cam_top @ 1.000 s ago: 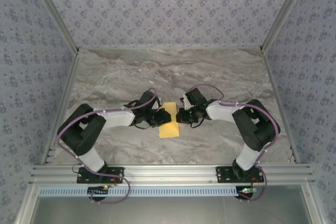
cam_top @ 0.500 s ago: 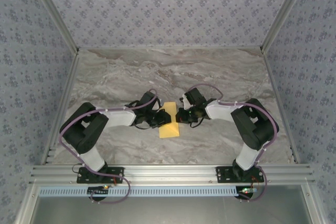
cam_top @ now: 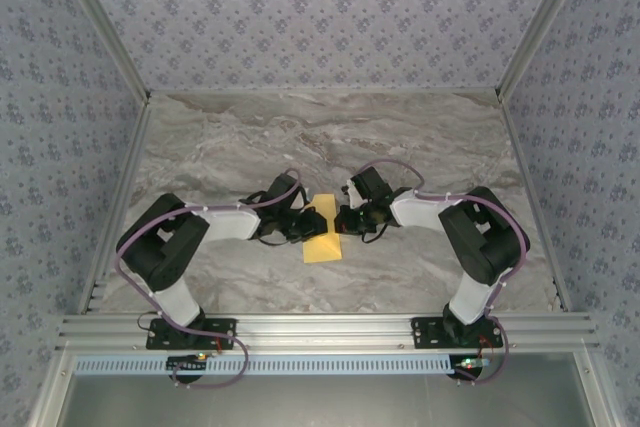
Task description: Fold a paper plane with a square sheet of paper (pick it up from the middle)
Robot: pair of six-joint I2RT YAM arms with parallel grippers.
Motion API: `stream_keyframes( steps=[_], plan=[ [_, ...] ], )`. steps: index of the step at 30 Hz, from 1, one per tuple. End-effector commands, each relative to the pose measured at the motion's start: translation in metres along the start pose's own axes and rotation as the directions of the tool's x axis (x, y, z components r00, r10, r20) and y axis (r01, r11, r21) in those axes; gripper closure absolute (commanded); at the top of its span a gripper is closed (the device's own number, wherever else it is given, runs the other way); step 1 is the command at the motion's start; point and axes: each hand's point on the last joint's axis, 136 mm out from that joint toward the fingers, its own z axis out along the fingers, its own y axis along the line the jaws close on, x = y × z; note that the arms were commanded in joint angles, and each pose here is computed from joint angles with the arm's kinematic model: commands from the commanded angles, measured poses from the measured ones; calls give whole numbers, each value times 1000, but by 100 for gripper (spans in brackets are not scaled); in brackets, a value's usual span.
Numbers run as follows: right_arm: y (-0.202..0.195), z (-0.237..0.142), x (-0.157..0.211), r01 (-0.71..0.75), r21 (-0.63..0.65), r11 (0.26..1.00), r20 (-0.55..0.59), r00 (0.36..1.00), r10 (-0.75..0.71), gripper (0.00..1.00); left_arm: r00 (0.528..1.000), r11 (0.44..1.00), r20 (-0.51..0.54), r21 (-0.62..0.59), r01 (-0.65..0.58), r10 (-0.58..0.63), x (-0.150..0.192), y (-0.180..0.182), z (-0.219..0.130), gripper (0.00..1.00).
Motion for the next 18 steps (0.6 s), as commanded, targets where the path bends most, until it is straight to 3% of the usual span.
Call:
stream_keyframes(
  steps=[1, 18],
  plan=[
    [-4, 5, 4, 9, 22, 1000, -28, 1000, -8, 97, 1000, 1000, -13, 14, -12, 12, -2, -6, 4, 82],
    [-6, 4, 6, 1, 38, 999, -33, 999, 0, 96, 997, 991, -55, -122, 45, -52, 15, 35, 11, 83]
  ],
)
